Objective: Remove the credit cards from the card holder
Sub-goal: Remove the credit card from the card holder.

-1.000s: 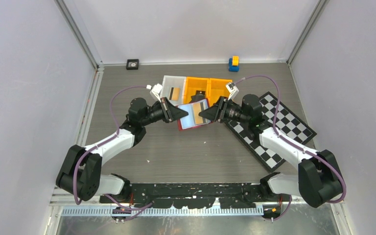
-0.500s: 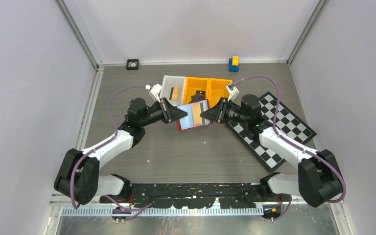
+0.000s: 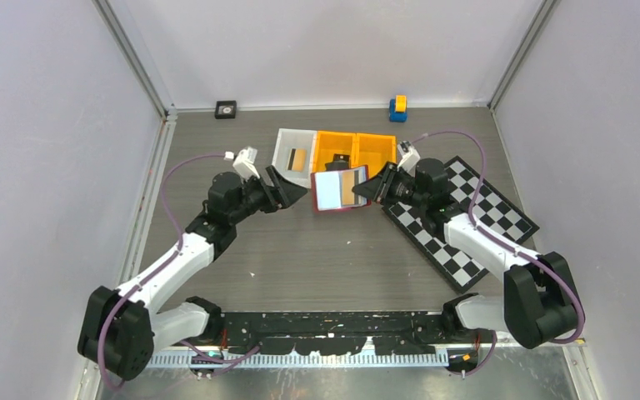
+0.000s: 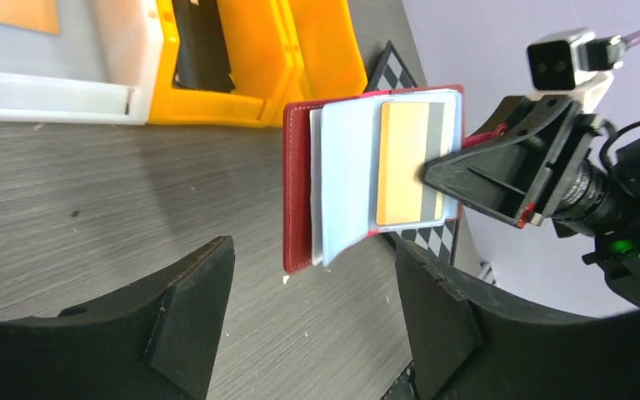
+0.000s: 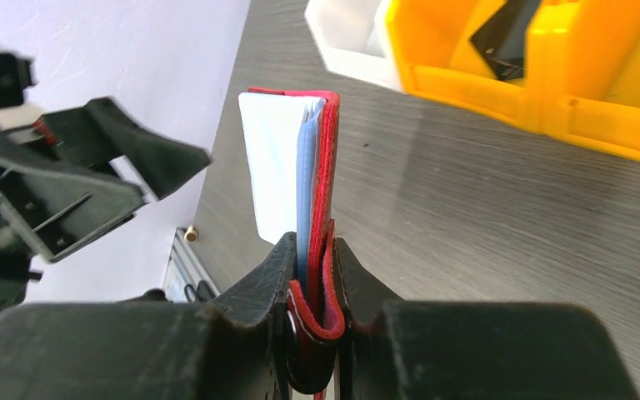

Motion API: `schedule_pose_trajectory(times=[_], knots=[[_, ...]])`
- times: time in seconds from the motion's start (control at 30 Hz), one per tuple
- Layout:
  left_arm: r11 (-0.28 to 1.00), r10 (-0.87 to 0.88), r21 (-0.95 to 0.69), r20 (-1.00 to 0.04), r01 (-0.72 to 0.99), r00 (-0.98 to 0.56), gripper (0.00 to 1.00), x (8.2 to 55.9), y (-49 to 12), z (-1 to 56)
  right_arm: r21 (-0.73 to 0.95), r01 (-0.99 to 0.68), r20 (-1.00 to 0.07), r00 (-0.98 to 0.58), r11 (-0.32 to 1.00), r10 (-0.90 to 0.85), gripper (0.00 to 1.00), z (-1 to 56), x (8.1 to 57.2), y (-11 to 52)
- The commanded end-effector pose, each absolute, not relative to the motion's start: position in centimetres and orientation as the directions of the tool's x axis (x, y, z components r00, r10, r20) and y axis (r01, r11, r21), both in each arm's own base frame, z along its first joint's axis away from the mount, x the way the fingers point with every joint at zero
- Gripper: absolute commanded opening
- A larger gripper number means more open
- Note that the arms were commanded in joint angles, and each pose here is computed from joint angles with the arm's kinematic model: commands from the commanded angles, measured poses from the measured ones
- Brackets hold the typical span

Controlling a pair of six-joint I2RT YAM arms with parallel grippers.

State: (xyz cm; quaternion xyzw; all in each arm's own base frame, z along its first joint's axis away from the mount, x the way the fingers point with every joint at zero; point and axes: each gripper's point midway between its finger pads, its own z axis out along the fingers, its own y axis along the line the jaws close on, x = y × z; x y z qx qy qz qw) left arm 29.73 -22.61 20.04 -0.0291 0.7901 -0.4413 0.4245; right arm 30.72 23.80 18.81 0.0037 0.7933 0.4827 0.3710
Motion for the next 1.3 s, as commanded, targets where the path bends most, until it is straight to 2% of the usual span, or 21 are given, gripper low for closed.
schedule_pose_trajectory(times=[0.0,0.07,0.2,0.4,0.6,0.83,1.0,1.27], knots=[[0.630,-0.471,-0.684,-0.713,0.368,-0.519,0.73,30.0,-21.0,22.5,0.768,-0.310,-0.594,-0.670,0.560,0.445,0.00,19.3,32.1,22.4],[0.556,-0.476,-0.685,-0.727,0.470,-0.496,0.73,29.0,-22.1,24.1,0.772,-0.301,-0.589,-0.670,0.560,0.452,0.01,19.2,32.3,22.3],[0.395,-0.433,-0.682,-0.729,0.616,-0.530,0.66,27.1,-25.2,26.0,0.776,-0.293,-0.584,-0.669,0.559,0.460,0.00,19.1,32.4,22.2],[0.314,-0.300,-0.657,-0.754,0.686,-0.585,0.59,25.2,-29.9,25.2,0.800,-0.323,-0.570,-0.675,0.506,0.469,0.01,19.6,32.1,22.9],[0.329,-0.251,-0.690,-0.722,0.644,-0.645,0.56,25.8,-31.0,23.5,0.822,-0.342,-0.550,-0.685,0.456,0.478,0.00,19.9,31.8,23.5],[0.338,-0.204,-0.757,-0.639,0.559,-0.742,0.52,26.9,-32.3,20.5,0.824,-0.354,-0.551,-0.682,0.442,0.481,0.00,20.3,31.7,23.5],[0.430,-0.174,-0.773,-0.578,0.467,-0.797,0.50,27.9,-32.1,18.0,0.825,-0.361,-0.551,-0.683,0.434,0.479,0.00,20.5,31.6,23.6],[0.404,-0.234,-0.829,-0.502,0.386,-0.833,0.46,29.1,-30.8,17.1,0.835,-0.368,-0.539,-0.693,0.409,0.479,0.00,20.8,31.4,23.9]])
